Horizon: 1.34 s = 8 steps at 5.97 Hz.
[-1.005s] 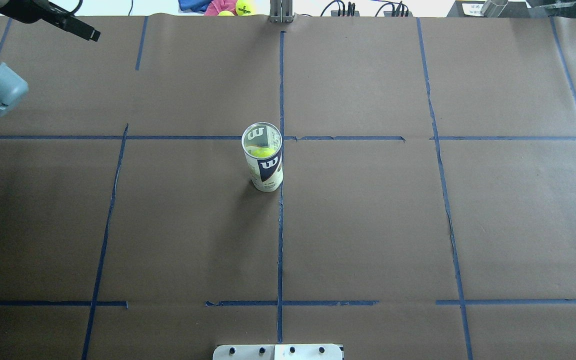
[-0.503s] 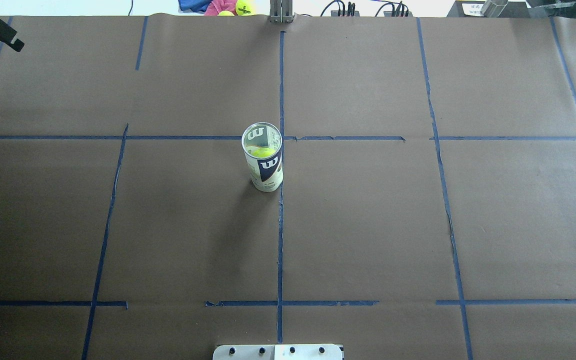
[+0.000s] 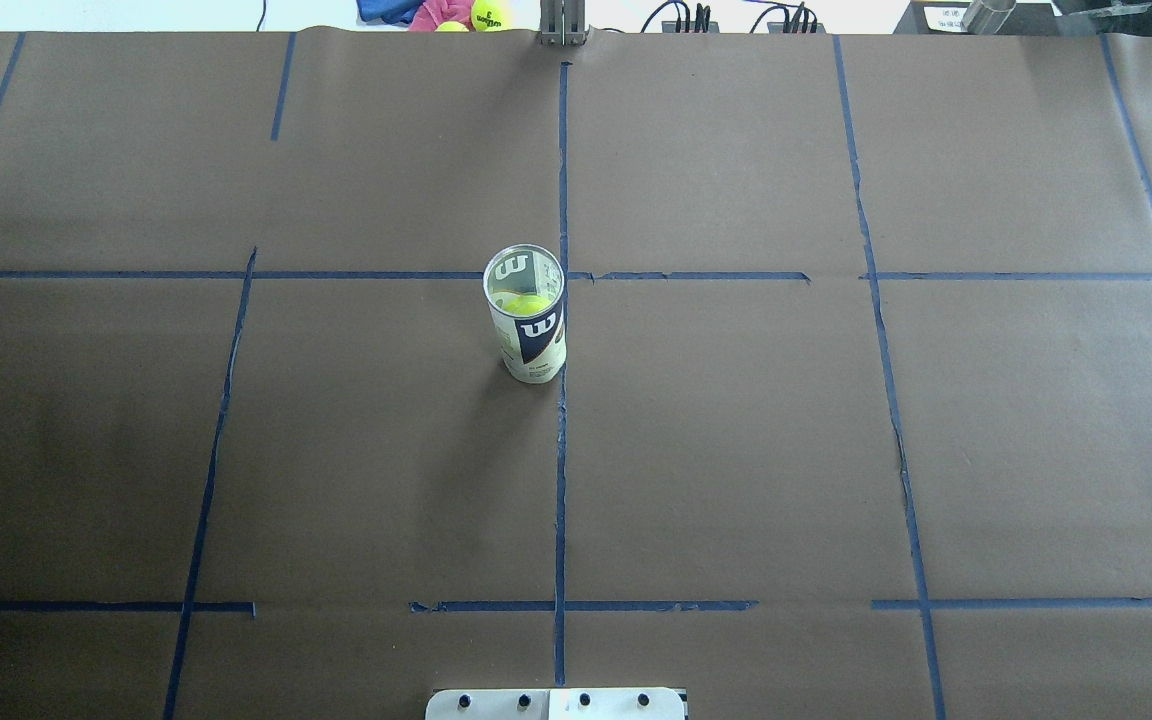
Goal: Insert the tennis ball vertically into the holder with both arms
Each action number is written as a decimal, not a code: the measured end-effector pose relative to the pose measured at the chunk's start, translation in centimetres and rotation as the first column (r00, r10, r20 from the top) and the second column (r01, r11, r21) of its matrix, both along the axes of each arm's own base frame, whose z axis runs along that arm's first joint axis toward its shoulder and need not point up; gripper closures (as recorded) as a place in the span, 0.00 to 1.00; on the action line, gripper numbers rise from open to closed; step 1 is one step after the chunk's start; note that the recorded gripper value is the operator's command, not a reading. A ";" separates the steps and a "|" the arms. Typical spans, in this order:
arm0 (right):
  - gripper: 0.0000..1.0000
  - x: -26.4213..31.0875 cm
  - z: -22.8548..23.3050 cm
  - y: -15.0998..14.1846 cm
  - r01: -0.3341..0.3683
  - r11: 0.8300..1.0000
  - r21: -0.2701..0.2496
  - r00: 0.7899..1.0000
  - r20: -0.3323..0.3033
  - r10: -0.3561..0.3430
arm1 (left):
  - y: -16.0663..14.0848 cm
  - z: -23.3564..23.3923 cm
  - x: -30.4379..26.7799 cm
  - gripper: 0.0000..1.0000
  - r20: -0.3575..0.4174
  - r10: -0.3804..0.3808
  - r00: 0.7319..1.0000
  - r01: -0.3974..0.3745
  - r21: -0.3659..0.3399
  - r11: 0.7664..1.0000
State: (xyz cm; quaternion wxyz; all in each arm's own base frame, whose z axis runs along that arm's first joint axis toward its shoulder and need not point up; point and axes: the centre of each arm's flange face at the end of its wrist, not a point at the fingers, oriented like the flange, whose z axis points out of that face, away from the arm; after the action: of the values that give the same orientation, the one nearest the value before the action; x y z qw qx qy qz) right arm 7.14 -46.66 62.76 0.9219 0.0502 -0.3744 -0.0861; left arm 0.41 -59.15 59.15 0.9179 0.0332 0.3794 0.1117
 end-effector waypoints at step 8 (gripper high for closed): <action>0.00 -0.2 0.4 0.1 0.005 1.000 -0.008 1.000 0.000 -0.005 | 12.5 7.2 -6.4 0.00 0.005 -0.105 0.994 0.105 -0.116 0.988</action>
State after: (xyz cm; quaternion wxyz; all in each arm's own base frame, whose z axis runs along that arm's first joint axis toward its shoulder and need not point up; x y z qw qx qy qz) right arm 6.99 -46.53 63.19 0.9219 0.0459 -0.3749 -0.0868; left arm -5.99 -46.64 66.33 0.9226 -0.0003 0.3837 0.0408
